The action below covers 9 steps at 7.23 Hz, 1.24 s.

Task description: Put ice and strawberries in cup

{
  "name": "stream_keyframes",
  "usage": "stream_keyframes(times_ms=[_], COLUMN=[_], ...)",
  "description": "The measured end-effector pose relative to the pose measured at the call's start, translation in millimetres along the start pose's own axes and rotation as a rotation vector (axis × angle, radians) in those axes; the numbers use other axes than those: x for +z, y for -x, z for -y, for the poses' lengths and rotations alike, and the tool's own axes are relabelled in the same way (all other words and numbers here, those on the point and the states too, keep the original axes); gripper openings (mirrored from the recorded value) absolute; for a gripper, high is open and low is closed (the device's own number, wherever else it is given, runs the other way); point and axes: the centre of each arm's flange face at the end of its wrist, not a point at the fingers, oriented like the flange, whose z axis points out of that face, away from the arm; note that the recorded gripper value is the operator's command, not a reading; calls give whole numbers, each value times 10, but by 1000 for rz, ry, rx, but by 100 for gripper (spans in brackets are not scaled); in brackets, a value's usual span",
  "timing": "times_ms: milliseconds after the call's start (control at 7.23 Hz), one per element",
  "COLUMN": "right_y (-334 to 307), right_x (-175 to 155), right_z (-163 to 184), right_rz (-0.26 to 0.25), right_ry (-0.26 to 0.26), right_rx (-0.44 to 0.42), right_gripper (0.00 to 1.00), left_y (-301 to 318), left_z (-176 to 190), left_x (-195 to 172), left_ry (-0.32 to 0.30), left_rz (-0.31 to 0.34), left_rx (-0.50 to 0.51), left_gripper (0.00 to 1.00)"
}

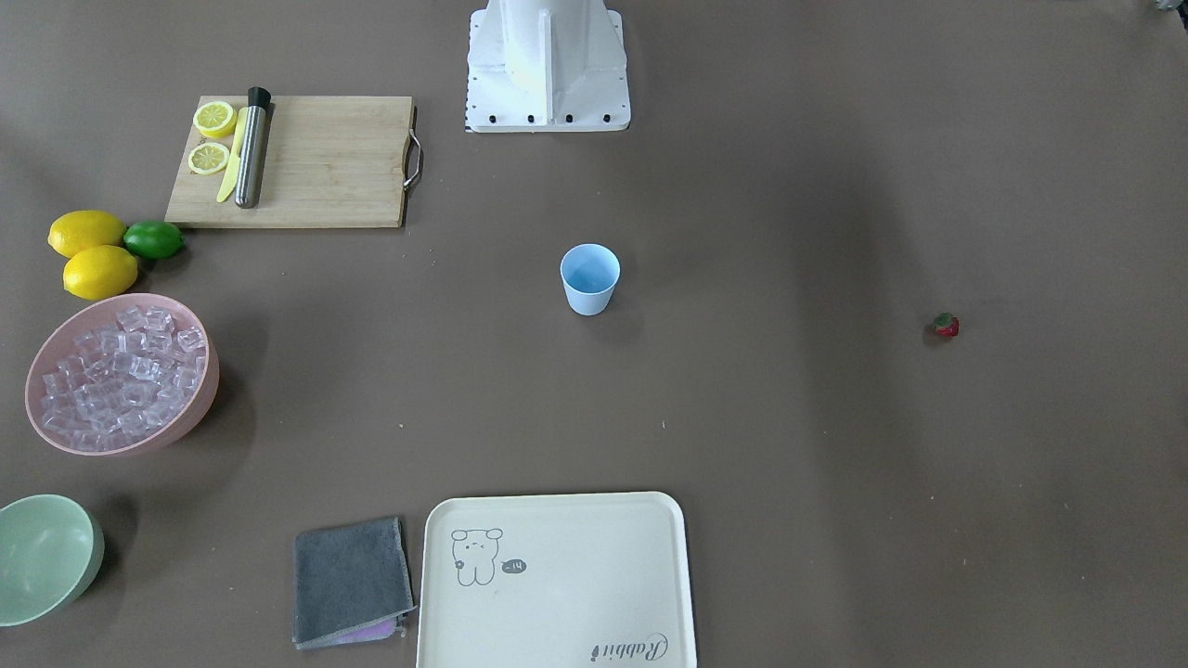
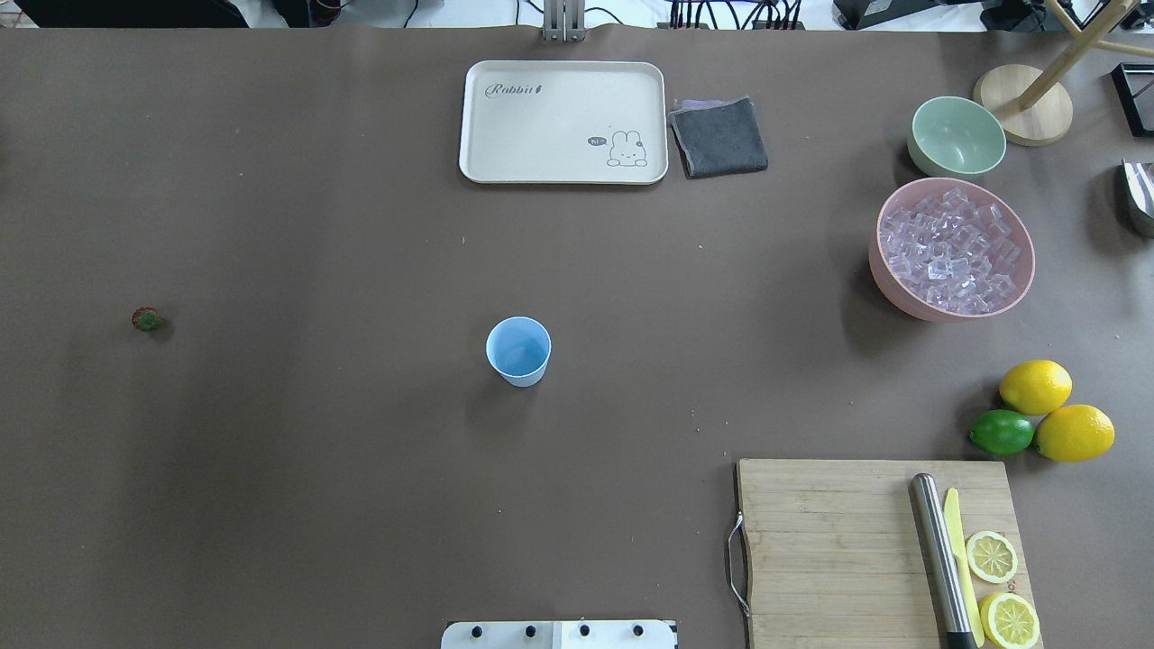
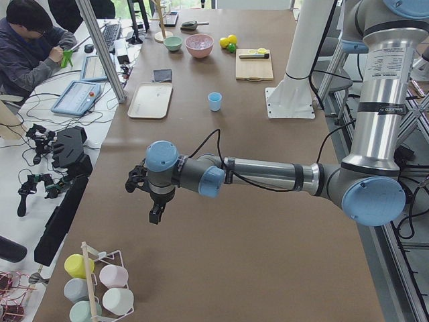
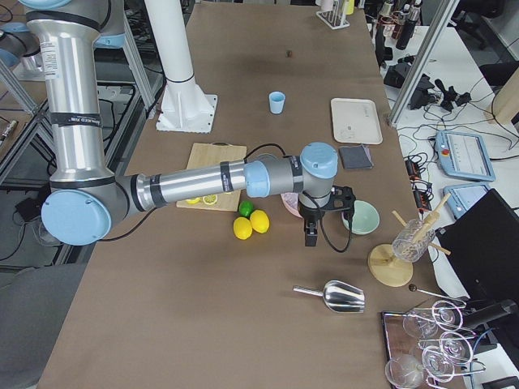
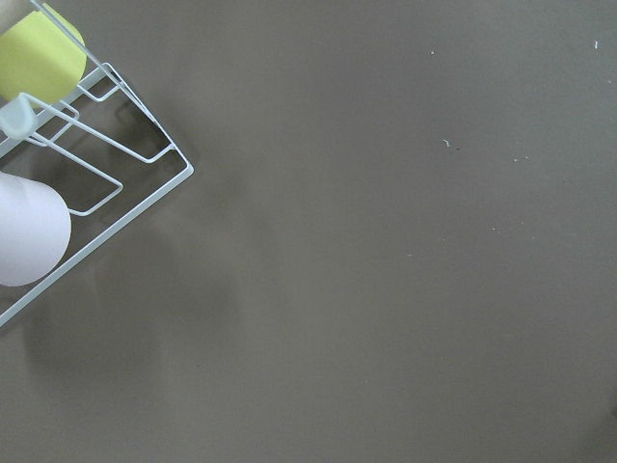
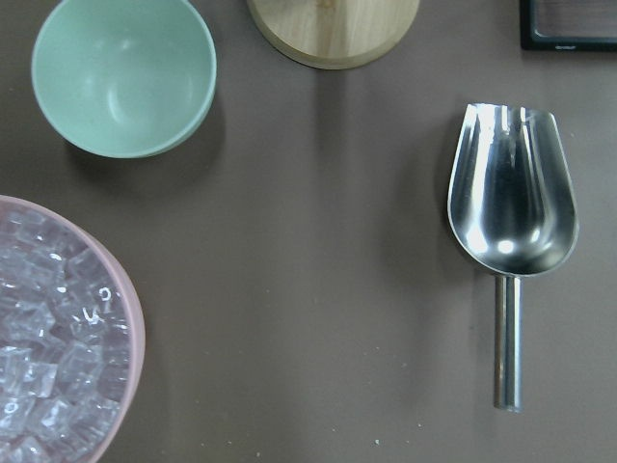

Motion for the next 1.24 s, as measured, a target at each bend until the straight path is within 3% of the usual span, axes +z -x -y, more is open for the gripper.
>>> stream_keyframes(times_ms=[138,415,829,1244], right_y=[266,867,1658,2064], right_x=[62,312,594,860], right_z=[100,237,304,216], right_rz=[-1,-52,-93,-122], right_ry=[6,21,21,37], right_rx=[-29,-78,-59,-72], right_gripper=[100,100,99,99], left_y=[-18,-29,-22,-19], left_z=[3,5,2,0], left_x=[32,48,60,64], left_ry=[6,8,11,12], left_rz=[-2,-3,-2,-2], left_rx=[4,6,5,4], left_gripper=[98,98,97,97])
